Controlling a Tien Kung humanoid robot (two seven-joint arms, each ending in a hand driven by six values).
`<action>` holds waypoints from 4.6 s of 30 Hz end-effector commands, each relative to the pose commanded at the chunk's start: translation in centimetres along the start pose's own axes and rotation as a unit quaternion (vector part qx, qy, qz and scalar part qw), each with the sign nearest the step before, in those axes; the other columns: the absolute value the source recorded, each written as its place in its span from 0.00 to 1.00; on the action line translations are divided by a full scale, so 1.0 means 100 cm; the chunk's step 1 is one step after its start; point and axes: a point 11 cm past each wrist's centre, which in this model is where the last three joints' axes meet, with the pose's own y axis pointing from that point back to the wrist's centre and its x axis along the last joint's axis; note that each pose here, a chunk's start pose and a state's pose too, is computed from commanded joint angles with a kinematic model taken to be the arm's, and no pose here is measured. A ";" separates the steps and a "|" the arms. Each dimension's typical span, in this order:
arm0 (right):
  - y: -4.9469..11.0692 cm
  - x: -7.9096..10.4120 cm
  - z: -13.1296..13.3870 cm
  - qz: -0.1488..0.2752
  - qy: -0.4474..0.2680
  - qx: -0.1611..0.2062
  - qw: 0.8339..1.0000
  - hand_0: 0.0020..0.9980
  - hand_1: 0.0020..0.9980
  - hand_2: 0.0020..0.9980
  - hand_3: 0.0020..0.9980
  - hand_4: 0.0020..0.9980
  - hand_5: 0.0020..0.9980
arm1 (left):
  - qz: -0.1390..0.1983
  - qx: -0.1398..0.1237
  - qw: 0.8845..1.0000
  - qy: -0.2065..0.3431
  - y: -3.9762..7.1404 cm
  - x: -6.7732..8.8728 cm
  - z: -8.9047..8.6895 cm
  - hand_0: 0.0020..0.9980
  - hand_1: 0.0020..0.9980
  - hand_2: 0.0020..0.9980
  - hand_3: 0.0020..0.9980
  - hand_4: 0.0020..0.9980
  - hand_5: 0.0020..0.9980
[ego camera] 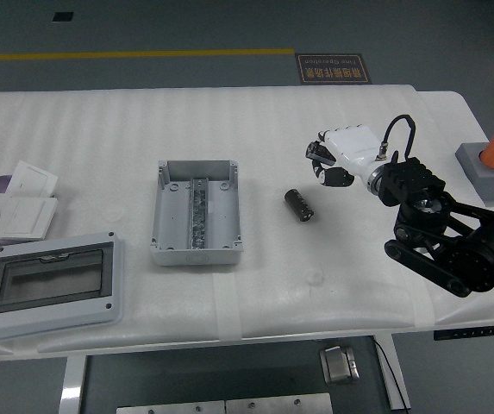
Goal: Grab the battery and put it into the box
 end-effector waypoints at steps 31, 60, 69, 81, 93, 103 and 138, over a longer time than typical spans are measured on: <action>0.018 -0.035 -0.132 -0.007 -0.077 0.129 0.989 0.85 0.79 0.80 0.89 0.89 0.74 | 0.002 0.007 1.000 -0.003 0.000 0.000 -0.006 0.63 0.66 0.53 0.59 0.63 0.39; 0.013 -0.079 0.013 -0.085 -0.014 -0.070 0.994 0.80 0.74 0.74 0.86 0.86 0.73 | 0.004 0.004 1.000 0.001 0.000 0.002 -0.003 0.63 0.66 0.53 0.58 0.57 0.39; 0.013 -0.087 0.007 -0.087 -0.012 -0.064 0.994 0.78 0.72 0.72 0.84 0.85 0.72 | 0.004 0.003 1.000 0.002 0.000 0.002 -0.003 0.63 0.66 0.53 0.58 0.53 0.39; 0.013 -0.090 0.004 -0.082 -0.005 -0.054 0.995 0.74 0.67 0.63 0.79 0.74 0.65 | 0.005 -0.001 1.000 0.001 0.000 0.002 0.000 0.63 0.66 0.53 0.58 0.53 0.39; 0.011 -0.091 0.002 -0.076 -0.007 -0.051 0.996 0.70 0.63 0.50 0.72 0.60 0.53 | 0.004 -0.006 1.000 0.001 0.000 0.002 0.004 0.63 0.66 0.53 0.58 0.53 0.39; 0.012 -0.093 0.004 -0.076 -0.005 -0.051 0.996 0.69 0.61 0.46 0.71 0.57 0.52 | 0.003 -0.012 1.000 0.003 0.000 0.002 0.007 0.63 0.66 0.53 0.58 0.54 0.40; 0.009 -0.073 0.001 -0.059 -0.003 -0.036 0.998 0.69 0.60 0.45 0.71 0.58 0.53 | 0.003 -0.020 1.000 0.007 0.000 0.003 0.009 0.63 0.66 0.53 0.59 0.53 0.40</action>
